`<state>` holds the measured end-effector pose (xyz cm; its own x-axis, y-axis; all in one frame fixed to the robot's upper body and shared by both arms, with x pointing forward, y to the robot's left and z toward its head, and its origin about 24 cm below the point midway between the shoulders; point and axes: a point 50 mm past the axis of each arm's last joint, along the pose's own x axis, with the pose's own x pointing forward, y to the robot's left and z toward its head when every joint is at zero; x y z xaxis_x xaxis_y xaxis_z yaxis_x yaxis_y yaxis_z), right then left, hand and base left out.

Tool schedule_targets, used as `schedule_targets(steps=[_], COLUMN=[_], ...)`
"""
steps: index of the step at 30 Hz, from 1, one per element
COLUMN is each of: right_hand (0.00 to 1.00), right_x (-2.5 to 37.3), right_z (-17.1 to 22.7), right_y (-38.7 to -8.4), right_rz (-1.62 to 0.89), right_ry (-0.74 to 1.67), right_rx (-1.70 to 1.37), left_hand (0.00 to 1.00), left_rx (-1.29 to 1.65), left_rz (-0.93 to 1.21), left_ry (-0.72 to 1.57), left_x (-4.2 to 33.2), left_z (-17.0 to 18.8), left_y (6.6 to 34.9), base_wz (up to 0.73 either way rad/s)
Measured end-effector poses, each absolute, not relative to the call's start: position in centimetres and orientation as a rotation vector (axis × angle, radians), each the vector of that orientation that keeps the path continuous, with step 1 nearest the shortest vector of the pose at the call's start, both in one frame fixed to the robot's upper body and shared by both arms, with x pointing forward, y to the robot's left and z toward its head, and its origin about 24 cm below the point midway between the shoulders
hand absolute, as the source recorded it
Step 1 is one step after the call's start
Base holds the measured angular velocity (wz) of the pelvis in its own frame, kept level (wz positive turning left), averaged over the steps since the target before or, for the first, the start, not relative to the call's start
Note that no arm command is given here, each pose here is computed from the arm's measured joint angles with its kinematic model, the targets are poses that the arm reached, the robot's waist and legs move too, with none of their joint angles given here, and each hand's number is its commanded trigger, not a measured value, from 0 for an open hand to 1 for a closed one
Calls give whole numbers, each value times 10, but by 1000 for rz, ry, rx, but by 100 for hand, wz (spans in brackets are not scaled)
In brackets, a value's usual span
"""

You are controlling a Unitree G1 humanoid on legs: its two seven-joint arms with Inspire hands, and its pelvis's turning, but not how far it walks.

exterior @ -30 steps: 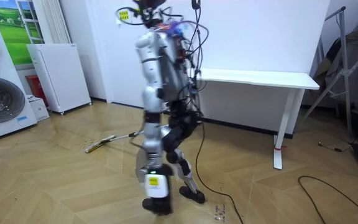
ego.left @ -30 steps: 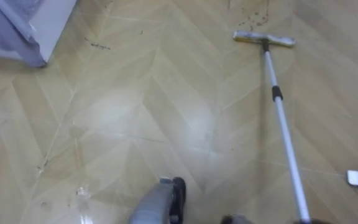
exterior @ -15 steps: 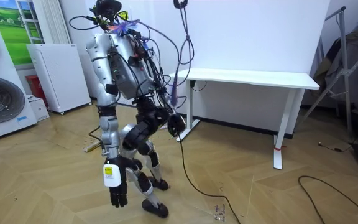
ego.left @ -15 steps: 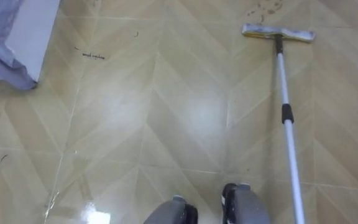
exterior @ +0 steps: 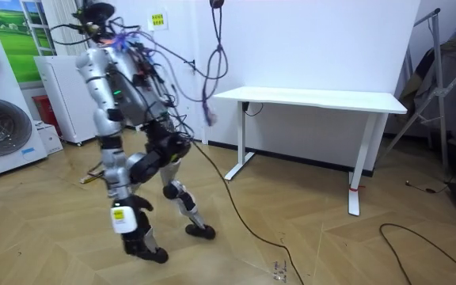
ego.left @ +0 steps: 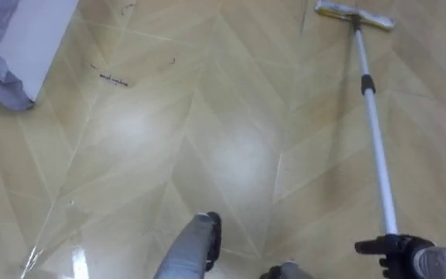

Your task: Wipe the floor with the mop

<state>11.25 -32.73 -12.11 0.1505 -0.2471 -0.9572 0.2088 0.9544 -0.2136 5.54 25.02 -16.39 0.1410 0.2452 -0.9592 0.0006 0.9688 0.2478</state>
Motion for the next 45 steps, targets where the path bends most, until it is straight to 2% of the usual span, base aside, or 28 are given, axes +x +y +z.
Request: schedule_targets(steps=[2, 5, 11, 15, 19, 23, 26, 27, 28, 31, 33, 36, 40, 45], right_hand=[100, 100, 100, 100, 100, 100, 100, 100, 100, 100, 100, 100, 100, 100], right_x=[73, 26, 18, 26, 72, 176, 218, 219, 216, 164, 91, 14, -12, 22], right_z=[-129, -142, -158, -158, -150, -111, -82, -81, -83, -108, -128, -143, -155, -158], right_y=[-331, -319, -282, -280, -285, -299, -312, -312, -311, -317, -326, -316, -288, -279], right_rz=[-360, -373, -341, -344, -316, -274, -272, -268, -265, -290, -349, -377, -347, -264], right_ry=[1457, 1554, 1591, 1584, 1532, 1283, 1128, 1116, 1123, 1244, 1411, 1591, 1669, 1634], right_rx=[-46, -44, -29, -41, -76, -136, -150, -139, -129, -64, -55, -38, -9, -96], left_hand=[0, 0, 0, 0, 0, 0, 0, 0, 0, 0, 0, 0, 0, 0], left_rx=[188, 196, 195, 198, 183, 161, 173, 167, 160, 127, 110, 89, 90, 75], left_rz=[163, 158, 156, 153, 190, 269, 270, 261, 256, 219, 183, 178, 181, 181], left_ry=[1407, 1359, 1362, 1393, 1451, 1437, 1424, 1421, 1427, 1439, 1407, 1373, 1338, 1393], left_x=[60, 70, 70, 61, 44, 42, 43, 44, 41, 41, 53, 59, 66, 48], left_z=[-166, -165, -168, -170, -170, -164, -162, -162, -162, -163, -165, -166, -166, -170], left_y=[240, 237, 223, 221, 228, 252, 258, 257, 257, 252, 241, 233, 226, 219], base_wz=[26, 28, -33, -20, -37, -15, -5, 0, 22, 60, 54, 7, -51, -80])
